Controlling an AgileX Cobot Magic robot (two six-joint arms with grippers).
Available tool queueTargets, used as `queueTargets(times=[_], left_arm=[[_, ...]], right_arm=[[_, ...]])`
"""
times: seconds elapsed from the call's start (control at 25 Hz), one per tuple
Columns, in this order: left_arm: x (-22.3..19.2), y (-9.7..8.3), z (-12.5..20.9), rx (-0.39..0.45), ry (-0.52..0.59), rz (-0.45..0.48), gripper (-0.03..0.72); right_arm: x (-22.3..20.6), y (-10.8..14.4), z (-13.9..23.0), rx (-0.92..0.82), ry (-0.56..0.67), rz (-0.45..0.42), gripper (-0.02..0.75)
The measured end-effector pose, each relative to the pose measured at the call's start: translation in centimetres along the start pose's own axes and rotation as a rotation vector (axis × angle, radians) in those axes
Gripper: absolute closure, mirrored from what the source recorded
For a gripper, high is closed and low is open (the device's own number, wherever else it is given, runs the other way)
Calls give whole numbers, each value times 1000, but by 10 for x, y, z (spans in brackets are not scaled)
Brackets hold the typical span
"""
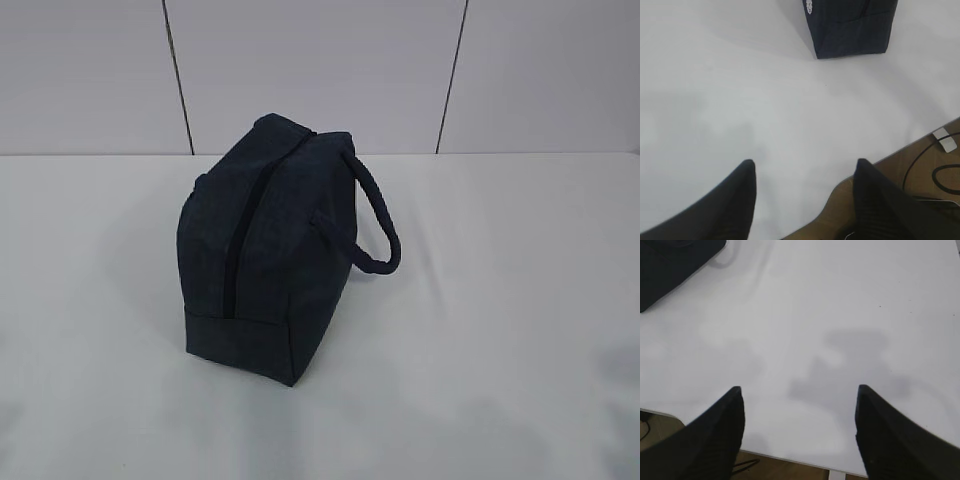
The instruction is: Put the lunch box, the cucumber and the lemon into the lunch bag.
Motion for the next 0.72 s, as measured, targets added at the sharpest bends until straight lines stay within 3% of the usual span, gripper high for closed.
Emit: queueTargets(times=[0.36,0.72], left_arm=[[6,0,1,-1,-44,-4,246],[15,9,0,88,-137,-135,246]], right_arm=[[2,-1,0,-8,-15,14,212],[4,-8,3,-86,8,127,212]])
Point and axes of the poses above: a point on each arm's last joint axis where the gripper is mounted, x pointing back along that axis away from the gripper, y along the wrist's bending axis when the last joint is at zero, z = x × y, the point moved 7 cm from there along -x, pointing out along that axis toward the gripper, and after that the axes turned 10 degrees about x, right-handed, at the moved point
